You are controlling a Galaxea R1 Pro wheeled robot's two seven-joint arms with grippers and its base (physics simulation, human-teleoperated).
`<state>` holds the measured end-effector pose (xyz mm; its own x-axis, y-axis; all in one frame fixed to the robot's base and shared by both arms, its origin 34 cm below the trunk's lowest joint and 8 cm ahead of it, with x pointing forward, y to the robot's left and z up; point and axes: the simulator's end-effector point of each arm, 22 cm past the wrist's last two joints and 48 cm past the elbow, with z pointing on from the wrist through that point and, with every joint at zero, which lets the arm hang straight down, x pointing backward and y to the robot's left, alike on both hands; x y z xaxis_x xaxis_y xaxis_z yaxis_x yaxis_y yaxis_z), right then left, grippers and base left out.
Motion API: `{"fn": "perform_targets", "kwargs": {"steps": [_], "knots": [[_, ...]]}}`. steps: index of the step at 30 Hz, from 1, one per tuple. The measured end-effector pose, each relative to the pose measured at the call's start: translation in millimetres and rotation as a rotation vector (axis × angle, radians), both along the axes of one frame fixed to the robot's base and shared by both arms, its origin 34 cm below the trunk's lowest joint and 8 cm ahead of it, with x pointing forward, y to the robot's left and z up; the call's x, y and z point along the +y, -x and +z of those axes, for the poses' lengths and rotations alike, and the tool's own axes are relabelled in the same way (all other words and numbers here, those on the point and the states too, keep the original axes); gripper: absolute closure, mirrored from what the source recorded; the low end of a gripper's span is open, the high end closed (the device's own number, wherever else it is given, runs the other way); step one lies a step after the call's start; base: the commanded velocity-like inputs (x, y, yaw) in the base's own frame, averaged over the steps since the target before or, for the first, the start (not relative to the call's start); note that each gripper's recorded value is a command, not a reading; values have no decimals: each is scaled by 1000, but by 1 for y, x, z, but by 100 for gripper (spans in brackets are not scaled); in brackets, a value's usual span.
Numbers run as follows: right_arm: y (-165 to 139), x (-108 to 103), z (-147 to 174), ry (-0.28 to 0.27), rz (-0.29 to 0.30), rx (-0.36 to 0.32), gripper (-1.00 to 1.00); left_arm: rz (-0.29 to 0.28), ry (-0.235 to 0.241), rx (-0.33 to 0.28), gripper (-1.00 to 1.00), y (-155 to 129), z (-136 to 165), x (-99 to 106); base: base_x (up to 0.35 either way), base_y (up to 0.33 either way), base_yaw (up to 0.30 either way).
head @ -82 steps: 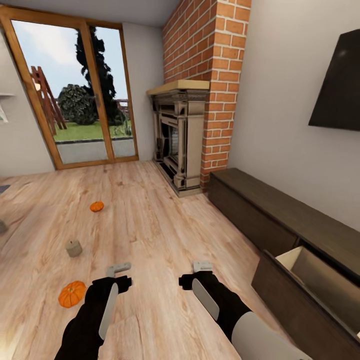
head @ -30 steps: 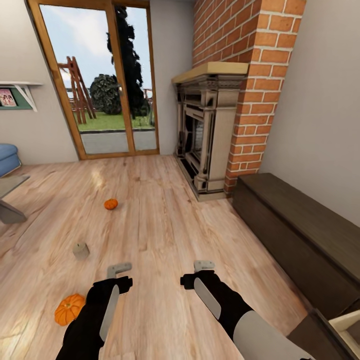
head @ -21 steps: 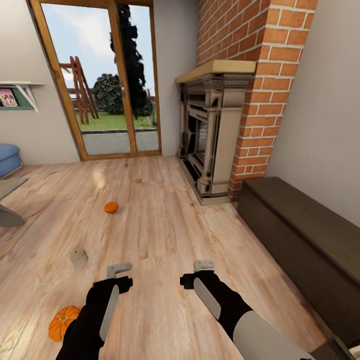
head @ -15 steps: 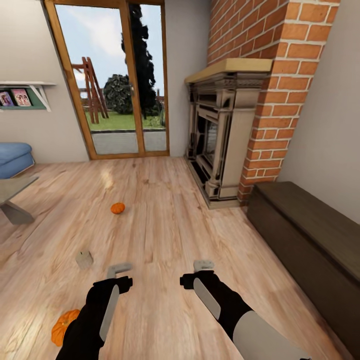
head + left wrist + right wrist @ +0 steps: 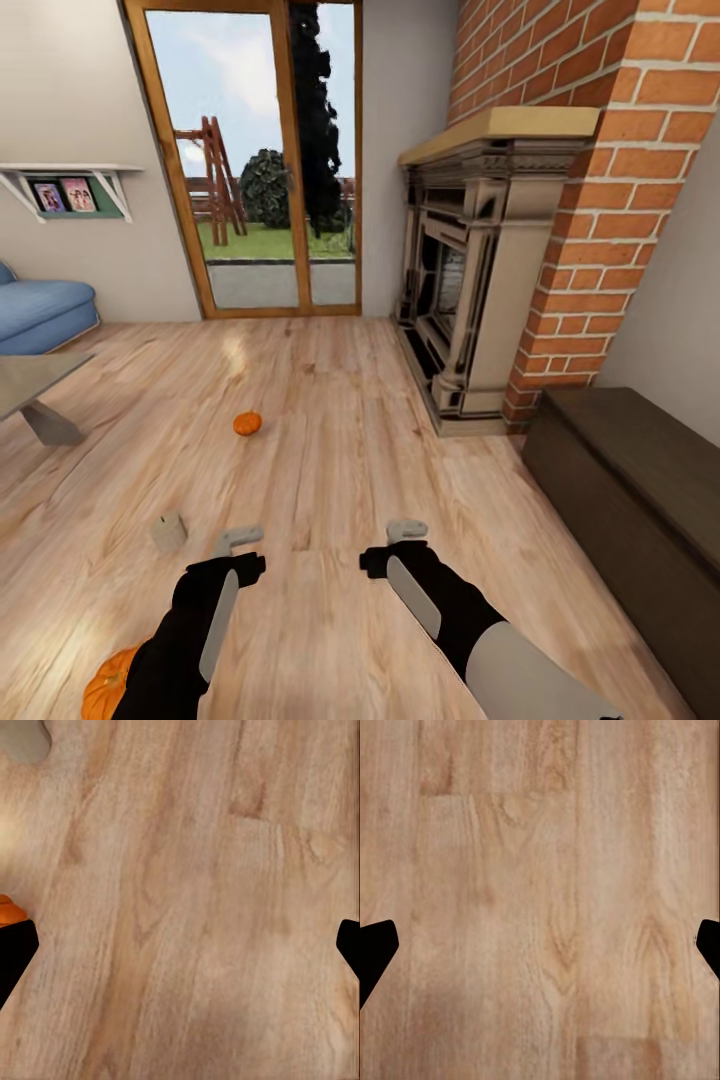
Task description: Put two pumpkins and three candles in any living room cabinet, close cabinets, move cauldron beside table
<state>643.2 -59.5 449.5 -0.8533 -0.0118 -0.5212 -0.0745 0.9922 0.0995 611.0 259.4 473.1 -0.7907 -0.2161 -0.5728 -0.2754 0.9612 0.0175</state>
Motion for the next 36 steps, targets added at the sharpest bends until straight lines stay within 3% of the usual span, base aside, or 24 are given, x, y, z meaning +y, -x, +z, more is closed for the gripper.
{"fn": "perform_targets", "kwargs": {"steps": [7,36], "knots": [[0,0,0,2,1,0,-100,0,0,0,-100,0,0,0,292,-170,96],[0,1,0,1,3,-1,-100,-3,-1,-2,-100,0,0,-1,291,-158,276]]}}
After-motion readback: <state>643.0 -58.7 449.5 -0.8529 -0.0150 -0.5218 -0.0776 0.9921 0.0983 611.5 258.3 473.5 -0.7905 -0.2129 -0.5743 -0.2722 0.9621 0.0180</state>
